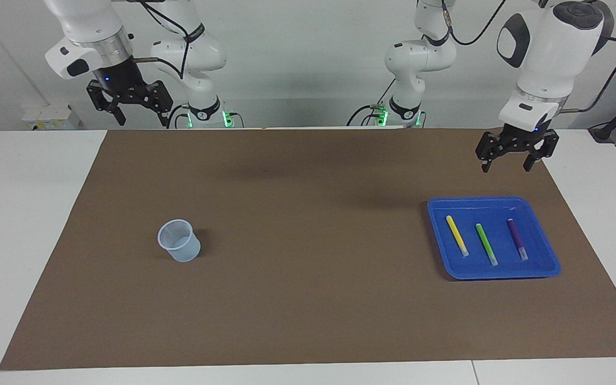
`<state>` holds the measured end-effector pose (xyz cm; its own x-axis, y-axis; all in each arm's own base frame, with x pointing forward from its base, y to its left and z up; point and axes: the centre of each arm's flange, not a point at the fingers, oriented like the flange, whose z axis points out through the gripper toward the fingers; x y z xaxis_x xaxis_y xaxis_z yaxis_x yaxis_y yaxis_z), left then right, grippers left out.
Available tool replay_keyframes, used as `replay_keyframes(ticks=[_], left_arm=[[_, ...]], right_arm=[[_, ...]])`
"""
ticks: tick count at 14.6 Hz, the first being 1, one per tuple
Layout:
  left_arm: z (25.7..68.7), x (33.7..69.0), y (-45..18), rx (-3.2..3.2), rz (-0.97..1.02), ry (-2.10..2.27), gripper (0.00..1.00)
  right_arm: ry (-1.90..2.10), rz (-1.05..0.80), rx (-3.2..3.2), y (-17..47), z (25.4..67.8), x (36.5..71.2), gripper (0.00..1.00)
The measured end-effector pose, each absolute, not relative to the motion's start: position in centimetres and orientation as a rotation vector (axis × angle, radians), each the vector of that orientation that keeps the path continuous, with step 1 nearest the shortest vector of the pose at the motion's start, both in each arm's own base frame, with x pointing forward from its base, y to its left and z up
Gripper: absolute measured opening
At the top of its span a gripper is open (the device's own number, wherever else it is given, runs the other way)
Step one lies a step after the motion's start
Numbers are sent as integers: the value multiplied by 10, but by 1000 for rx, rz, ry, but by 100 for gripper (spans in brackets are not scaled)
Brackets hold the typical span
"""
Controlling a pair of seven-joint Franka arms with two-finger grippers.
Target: Right arm passes pens to left for tray arrangement
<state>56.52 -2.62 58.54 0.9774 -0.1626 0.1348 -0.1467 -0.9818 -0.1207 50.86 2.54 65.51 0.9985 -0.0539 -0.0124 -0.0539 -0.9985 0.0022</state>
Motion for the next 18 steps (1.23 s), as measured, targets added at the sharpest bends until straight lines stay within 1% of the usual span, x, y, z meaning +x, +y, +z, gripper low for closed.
replay_keyframes(ticks=[6, 9, 13, 18], left_arm=[[586, 565, -28, -3014, -220, 241, 100], [587, 557, -37, -3069, -144, 238, 100], [611, 545, -44, -3143, -149, 191, 100], [617, 541, -45, -3149, -152, 177, 100]], right_arm=[[-85, -19, 3139, 25, 655, 509, 100], [-85, -19, 3139, 25, 655, 508, 100], [-85, -18, 3139, 25, 656, 508, 100], [-82, -16, 3139, 26, 656, 508, 100]])
